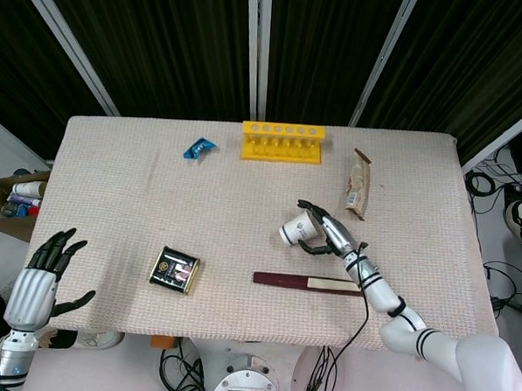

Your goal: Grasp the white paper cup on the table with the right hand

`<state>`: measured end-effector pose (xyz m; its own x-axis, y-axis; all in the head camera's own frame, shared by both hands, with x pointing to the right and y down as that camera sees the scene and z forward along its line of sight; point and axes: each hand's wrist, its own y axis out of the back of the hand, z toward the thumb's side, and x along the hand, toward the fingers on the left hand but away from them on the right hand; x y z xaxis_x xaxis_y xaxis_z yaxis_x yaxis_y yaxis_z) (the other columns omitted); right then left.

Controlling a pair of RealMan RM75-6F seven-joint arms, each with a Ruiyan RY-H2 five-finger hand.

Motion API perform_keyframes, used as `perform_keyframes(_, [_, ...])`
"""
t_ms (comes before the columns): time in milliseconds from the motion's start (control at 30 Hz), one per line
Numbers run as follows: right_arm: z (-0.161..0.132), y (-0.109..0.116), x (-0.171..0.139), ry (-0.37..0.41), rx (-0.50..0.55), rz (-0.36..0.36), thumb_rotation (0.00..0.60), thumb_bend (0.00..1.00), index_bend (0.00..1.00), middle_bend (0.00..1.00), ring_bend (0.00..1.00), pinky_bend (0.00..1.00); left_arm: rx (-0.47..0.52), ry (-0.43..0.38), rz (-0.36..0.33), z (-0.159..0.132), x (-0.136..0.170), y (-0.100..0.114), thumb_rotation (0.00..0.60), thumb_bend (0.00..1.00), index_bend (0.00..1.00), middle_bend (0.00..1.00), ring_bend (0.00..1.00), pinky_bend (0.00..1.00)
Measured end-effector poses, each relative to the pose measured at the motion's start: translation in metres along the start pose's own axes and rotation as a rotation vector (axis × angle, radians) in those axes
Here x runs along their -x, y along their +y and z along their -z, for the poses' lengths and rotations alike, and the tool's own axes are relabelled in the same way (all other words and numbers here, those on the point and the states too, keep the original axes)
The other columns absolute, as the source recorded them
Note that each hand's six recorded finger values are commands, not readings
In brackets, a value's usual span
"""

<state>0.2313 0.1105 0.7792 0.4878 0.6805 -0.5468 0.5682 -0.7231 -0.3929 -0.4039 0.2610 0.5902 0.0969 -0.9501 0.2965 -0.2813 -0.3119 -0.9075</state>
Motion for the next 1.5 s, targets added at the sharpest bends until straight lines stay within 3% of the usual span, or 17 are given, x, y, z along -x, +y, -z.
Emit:
perform_keyframes(167, [-0.011, 0.021, -0.018, 0.013, -0.244, -0.016, 0.600, 0.21, 0.00, 0.00, 0.00, 0.00, 0.000, 0.001, 0.002, 0.001, 0.001, 0.000, 0.600, 0.07, 0.18, 0.06, 0.06, 0.16])
perform_keyframes(367, [-0.037, 0.030, -0.032, 0.017, -0.503, -0.063, 0.600, 0.21, 0.00, 0.03, 0.00, 0.00, -0.005, -0.004, -0.004, 0.000, 0.001, 0.002, 0.600, 0.07, 0.18, 0.06, 0.06, 0.16])
perform_keyframes(633, [-0.057, 0.016, -0.028, -0.008, -0.827, -0.170, 0.600, 0.21, 0.00, 0.07, 0.00, 0.00, -0.013, 0.015, -0.002, 0.002, 0.006, 0.006, 0.600, 0.07, 0.18, 0.06, 0.06, 0.16])
perform_keyframes(867, [-0.064, -0.003, -0.010, -0.031, -1.071, -0.192, 0.600, 0.22, 0.14, 0.15, 0.01, 0.00, -0.011, 0.033, -0.005, 0.007, 0.010, 0.007, 0.600, 0.07, 0.18, 0.06, 0.06, 0.16])
perform_keyframes(1033, [-0.063, -0.028, 0.008, -0.031, -1.154, -0.183, 0.600, 0.23, 0.26, 0.20, 0.05, 0.00, -0.011, 0.044, -0.004, 0.010, 0.011, 0.008, 0.600, 0.07, 0.18, 0.06, 0.06, 0.16])
perform_keyframes(1233, [-0.064, -0.042, 0.022, -0.013, -1.188, -0.130, 0.600, 0.35, 0.49, 0.33, 0.18, 0.03, -0.007, 0.055, -0.004, 0.014, 0.014, 0.007, 0.600, 0.07, 0.18, 0.06, 0.06, 0.16])
perform_keyframes(1333, [-0.067, -0.039, 0.022, -0.006, -1.142, -0.096, 0.600, 0.36, 0.53, 0.36, 0.21, 0.05, -0.005, 0.063, -0.005, 0.016, 0.016, 0.008, 0.600, 0.07, 0.18, 0.06, 0.06, 0.16])
perform_keyframes(1500, [-0.076, -0.030, 0.019, 0.007, -0.980, -0.056, 0.600, 0.36, 0.57, 0.38, 0.24, 0.07, -0.004, 0.065, -0.006, 0.016, 0.016, 0.009, 0.600, 0.07, 0.18, 0.06, 0.06, 0.16])
